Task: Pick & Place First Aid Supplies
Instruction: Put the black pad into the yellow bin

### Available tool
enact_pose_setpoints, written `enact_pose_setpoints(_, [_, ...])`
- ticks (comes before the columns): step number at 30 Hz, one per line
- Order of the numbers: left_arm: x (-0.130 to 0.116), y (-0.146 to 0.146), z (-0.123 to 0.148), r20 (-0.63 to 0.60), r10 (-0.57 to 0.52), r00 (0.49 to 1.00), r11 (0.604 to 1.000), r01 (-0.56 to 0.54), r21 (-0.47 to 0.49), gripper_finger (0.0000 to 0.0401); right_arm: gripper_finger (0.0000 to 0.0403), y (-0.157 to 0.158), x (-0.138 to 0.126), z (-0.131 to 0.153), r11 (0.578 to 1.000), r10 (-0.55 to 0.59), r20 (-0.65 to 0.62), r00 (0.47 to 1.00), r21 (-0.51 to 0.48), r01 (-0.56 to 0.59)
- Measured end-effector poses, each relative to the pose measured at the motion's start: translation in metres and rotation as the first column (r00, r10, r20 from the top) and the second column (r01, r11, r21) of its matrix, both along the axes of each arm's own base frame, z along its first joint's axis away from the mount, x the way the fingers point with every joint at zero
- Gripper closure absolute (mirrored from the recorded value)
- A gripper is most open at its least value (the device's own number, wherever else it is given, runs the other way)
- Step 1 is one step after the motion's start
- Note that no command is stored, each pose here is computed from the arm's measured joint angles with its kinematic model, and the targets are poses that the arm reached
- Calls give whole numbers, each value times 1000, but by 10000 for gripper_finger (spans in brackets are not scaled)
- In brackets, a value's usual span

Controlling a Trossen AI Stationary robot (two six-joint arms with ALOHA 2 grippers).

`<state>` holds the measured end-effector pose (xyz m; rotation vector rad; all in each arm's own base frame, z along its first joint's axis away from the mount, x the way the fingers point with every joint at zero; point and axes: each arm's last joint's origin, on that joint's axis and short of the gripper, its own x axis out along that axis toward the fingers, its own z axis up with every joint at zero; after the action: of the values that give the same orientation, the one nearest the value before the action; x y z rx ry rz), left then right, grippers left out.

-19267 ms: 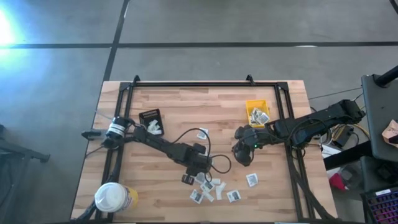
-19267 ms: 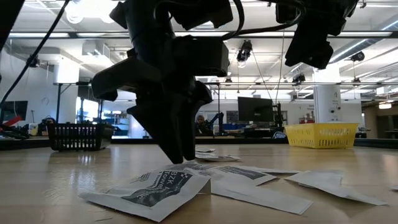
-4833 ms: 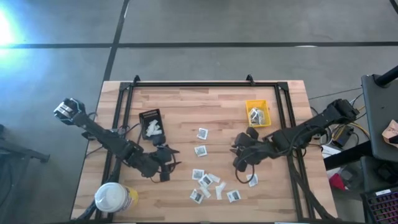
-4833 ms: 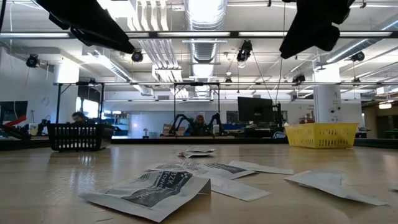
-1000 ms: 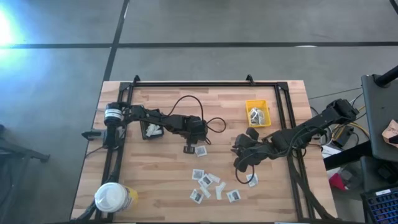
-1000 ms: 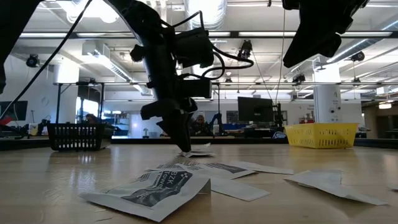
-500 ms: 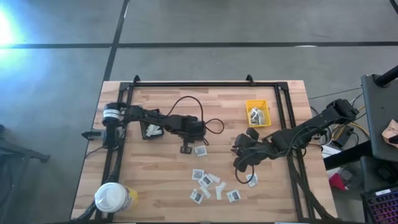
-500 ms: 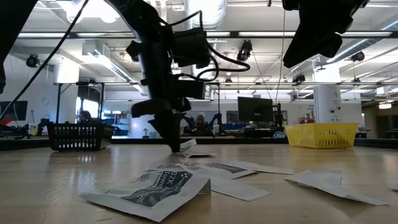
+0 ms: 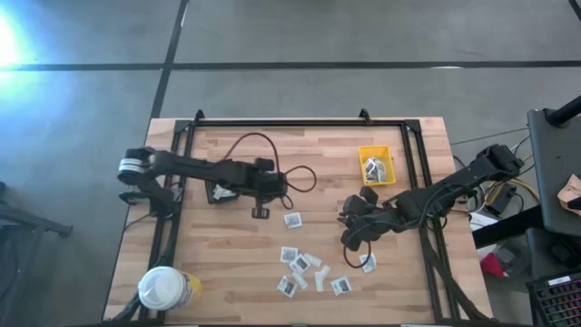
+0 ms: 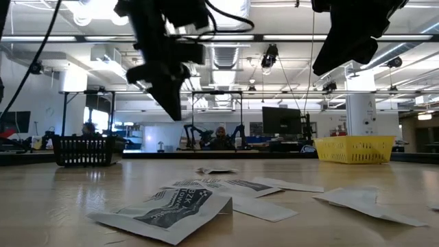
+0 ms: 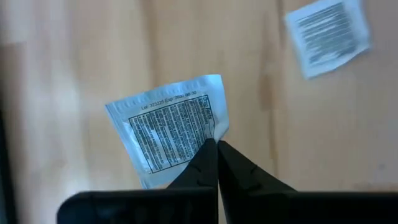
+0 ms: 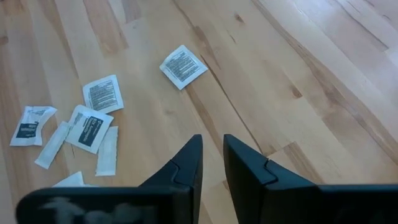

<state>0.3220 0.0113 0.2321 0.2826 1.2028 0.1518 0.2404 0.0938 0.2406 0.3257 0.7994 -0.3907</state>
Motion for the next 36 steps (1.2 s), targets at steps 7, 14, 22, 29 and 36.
enact_pose_setpoints(7, [-38, -1, 36, 34, 129, 991, 987, -132, 94, 401, 339, 0, 0, 0, 1000, 0, 0, 1000, 0, 0])
enact_pose_setpoints(14, [-73, -5, 48, 160, 180, 971, 978, -194, 80, 401, 331, 0, 0, 0, 1000, 0, 0, 1000, -2, 0])
enact_pose_setpoints(22, [-74, -22, 34, 325, 70, 943, 993, -98, 71, 401, 330, -2, 1, 2, 996, -46, 41, 998, -79, 49])
enact_pose_setpoints(29, [-60, -42, 17, 420, -28, 907, 997, -5, 78, 401, 329, -4, 6, 5, 989, 20, 62, 998, -147, -11])
enact_pose_setpoints(36, [-42, -68, 6, 500, -152, 852, 987, 108, 117, 401, 298, -12, 18, 12, 988, 27, 157, 987, -154, -2])
